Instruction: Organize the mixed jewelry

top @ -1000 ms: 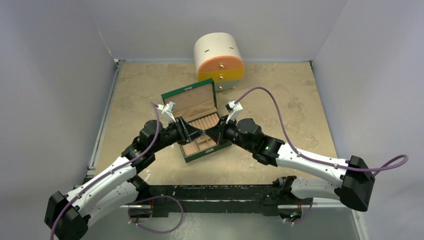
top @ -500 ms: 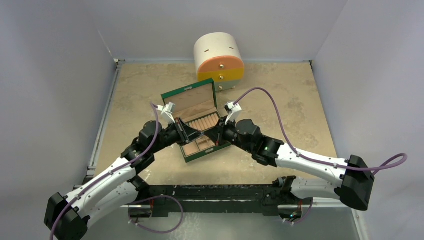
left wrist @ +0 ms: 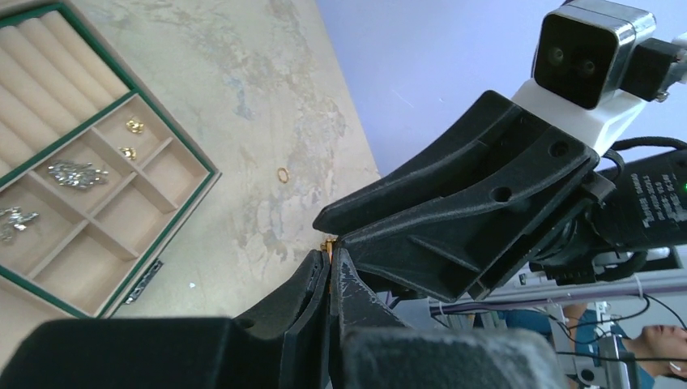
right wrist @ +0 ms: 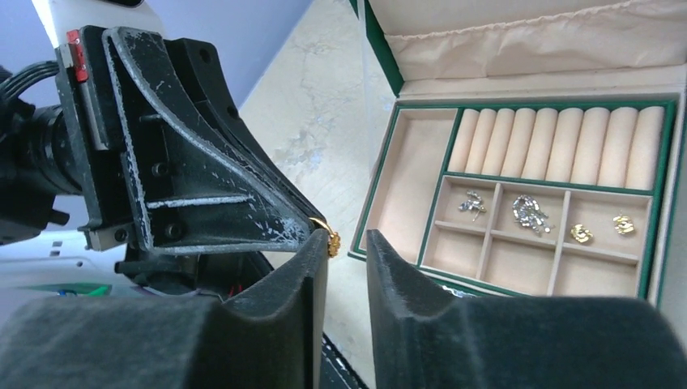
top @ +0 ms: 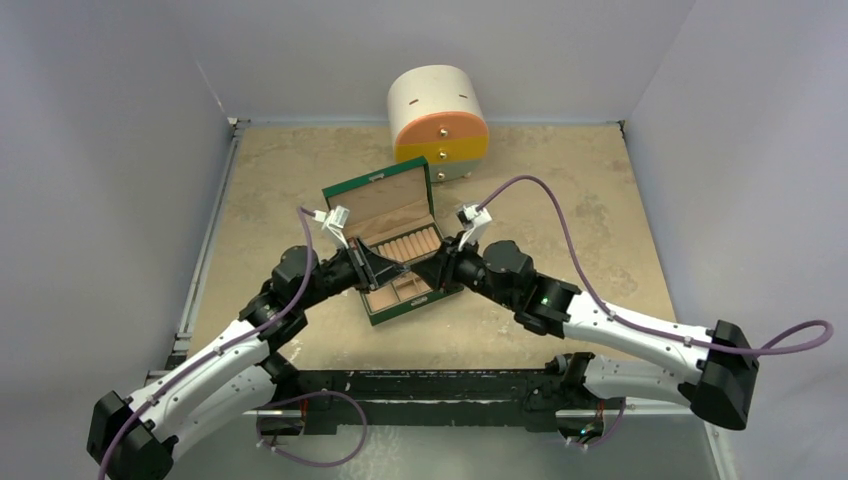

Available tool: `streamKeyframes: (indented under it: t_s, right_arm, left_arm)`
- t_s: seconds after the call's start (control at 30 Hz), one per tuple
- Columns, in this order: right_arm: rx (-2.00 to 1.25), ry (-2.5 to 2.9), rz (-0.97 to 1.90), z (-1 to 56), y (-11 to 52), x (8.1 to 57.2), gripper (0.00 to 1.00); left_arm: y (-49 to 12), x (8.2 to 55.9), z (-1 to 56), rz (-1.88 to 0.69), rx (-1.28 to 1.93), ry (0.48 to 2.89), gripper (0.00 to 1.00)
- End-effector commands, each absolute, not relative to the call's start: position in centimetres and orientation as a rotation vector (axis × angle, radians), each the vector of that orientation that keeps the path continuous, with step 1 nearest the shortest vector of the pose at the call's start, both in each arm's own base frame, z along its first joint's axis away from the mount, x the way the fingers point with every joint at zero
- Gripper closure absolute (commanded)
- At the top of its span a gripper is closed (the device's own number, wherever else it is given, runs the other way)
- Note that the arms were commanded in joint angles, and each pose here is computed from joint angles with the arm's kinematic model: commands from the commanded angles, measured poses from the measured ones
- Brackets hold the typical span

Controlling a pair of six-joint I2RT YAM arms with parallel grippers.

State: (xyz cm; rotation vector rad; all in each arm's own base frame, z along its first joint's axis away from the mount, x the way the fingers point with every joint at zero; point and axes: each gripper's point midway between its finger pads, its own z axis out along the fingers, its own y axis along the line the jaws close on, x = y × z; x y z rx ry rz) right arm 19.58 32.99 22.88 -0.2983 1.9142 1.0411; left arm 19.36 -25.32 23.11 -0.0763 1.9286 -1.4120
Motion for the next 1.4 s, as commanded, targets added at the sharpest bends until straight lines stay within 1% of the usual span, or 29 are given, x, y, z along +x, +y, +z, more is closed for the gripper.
streamKeyframes:
  t_s: [0.0, 0.17, 0.33, 0.43, 0.47, 0.63, 0.83, 1.07, 1.37]
  right_arm:
    - [-0.352, 1.785, 1.099, 26.6, 31.8, 18.2, 0.70]
    - [-0.408, 1.708, 1.117, 28.7, 29.9, 16.8, 0.63]
    - [-0.483, 1.636, 1.193, 30.7, 29.3, 14.9, 0.60]
    - [-0.507, 1.626, 1.224, 31.1, 29.2, 14.2, 0.59]
    - [-0.520, 1.628, 1.232, 31.2, 29.2, 14.0, 0.57]
    - [-0.581, 1.613, 1.287, 31.7, 29.2, 12.9, 0.54]
    - [-0.639, 1.576, 1.423, 32.5, 29.8, 11.6, 0.53]
    - [-0.650, 1.501, 1.598, 33.7, 29.3, 11.4, 0.53]
    - [-0.688, 1.479, 1.679, 34.0, 30.4, 11.3, 0.53]
  left_arm:
    - [-25.6, 18.6, 24.9, -1.456, 0.019, 1.841, 1.00]
    - [-26.1, 17.9, 26.2, -1.496, 0.104, 1.796, 1.00]
    - [-26.7, 17.0, 28.1, -1.560, 0.197, 1.730, 1.00]
    - [-26.9, 16.2, 29.5, -1.595, 0.257, 1.681, 1.00]
    - [-27.0, 16.0, 29.9, -1.604, 0.275, 1.669, 1.00]
    - [-27.0, 14.4, 32.1, -1.663, 0.373, 1.592, 1.00]
    - [-27.0, 13.2, 33.8, -1.711, 0.438, 1.534, 1.00]
    - [-26.9, 12.0, 35.3, -1.769, 0.485, 1.472, 1.00]
    - [-26.7, 11.8, 35.4, -1.766, 0.496, 1.462, 1.00]
